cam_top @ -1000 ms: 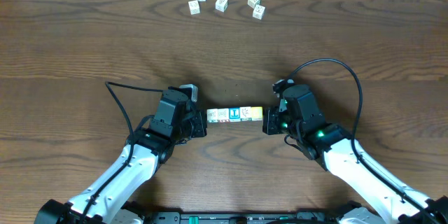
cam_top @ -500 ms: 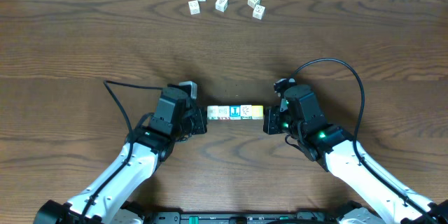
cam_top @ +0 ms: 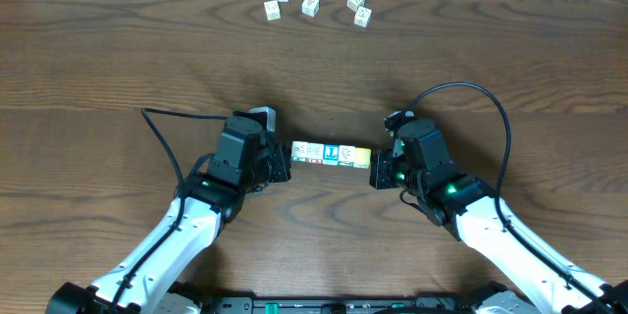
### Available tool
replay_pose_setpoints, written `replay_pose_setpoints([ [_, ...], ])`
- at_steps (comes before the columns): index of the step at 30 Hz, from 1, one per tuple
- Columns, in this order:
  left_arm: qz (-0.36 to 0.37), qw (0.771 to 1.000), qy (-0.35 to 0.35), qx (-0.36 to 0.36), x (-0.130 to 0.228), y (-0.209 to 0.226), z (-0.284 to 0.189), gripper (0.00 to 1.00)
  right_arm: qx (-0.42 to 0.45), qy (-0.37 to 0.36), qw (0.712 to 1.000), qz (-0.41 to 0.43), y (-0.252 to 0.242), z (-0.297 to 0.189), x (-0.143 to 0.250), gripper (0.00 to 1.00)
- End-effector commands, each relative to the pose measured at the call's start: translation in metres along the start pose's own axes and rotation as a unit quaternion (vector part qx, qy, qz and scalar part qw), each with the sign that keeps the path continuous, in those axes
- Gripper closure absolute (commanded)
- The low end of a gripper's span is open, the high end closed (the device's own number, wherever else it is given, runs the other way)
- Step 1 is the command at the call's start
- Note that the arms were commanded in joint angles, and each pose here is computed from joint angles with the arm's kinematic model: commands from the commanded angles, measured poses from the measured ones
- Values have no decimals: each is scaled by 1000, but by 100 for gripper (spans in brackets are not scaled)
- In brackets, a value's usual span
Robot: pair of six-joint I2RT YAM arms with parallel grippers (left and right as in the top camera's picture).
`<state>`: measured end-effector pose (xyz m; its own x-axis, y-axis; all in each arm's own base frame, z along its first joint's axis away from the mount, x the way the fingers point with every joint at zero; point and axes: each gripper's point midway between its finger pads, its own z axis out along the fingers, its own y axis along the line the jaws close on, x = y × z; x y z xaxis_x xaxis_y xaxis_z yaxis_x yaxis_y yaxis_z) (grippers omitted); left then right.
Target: Lift 5 blocks
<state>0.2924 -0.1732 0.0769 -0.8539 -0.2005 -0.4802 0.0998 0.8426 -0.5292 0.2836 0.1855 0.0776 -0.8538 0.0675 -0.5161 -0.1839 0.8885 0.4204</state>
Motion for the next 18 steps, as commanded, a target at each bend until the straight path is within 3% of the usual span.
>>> replay_pose_setpoints([
  [1,27,989,39,142,3,-71,-15,93,-169,47,984,-36,80,-19,11,99],
  [18,20,988,36,147,1,-74,-18,93,-169,46,984,-37,82,-22,8,99],
])
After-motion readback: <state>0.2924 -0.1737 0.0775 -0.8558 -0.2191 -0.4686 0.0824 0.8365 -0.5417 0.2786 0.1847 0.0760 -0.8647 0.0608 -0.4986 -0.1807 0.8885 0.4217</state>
